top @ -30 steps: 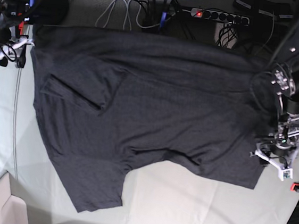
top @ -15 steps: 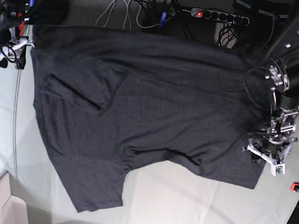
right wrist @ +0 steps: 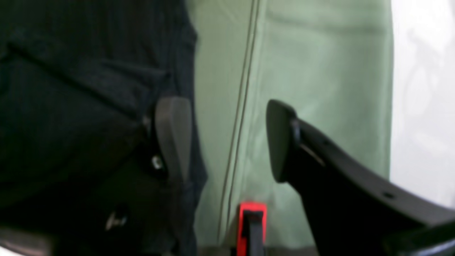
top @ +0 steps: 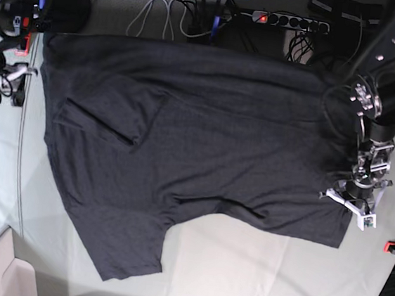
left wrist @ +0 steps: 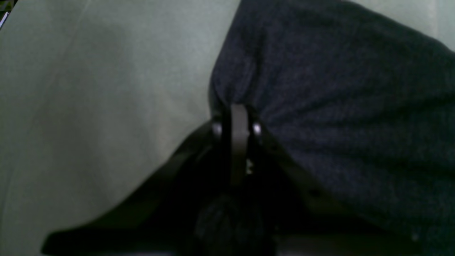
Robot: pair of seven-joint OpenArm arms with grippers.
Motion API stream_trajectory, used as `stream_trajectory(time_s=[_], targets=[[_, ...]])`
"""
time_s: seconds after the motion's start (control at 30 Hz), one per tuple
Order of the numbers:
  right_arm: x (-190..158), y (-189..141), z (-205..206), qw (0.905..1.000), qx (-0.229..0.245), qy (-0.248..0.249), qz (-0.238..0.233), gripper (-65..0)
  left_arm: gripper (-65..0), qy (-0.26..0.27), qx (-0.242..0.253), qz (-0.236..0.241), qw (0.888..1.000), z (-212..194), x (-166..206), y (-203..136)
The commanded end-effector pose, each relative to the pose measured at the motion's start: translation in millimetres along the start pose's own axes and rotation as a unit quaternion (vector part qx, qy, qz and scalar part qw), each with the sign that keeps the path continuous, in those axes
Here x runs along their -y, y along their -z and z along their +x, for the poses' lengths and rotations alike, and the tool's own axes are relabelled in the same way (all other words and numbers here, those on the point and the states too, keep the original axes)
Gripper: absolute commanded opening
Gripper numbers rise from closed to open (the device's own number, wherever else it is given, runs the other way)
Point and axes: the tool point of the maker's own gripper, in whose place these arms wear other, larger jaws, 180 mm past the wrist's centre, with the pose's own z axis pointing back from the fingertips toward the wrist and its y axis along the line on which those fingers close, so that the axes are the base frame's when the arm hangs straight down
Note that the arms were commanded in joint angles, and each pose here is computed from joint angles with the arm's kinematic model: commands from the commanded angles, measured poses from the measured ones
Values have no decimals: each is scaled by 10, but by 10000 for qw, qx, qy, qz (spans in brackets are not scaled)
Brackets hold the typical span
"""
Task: Layout the t-shirt on the table in an organized manner, then fold the t-shirt properly
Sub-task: 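Release the shirt with the left gripper and grasp its side edge lower down, then grasp the shirt side edge with the right gripper opposite the left gripper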
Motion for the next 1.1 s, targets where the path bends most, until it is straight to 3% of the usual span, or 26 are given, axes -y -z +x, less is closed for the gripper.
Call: stream_trajectory(time_s=[0.0,0.2,0.5,0.73,1.07], targets=[[87,-5,156,9997,214,-48,-64,-310,-647,-2,118,77,9999,157,-62,18],[104,262,420,9990,405,132,92,-310,-647,33,384,122,9992,354,-83,4],[-99,701,639,9993,68,-344,138,-310,-647,347,1459,161,9886,783,89,-330],[-148,988,857,9995,-9,-212,237,-310,-647,418,1225,271,9912,760,54,-445],[-484,1597,1248,9964,15,68,849,-309,-647,541,1238,353,9902,694,-33,-539]])
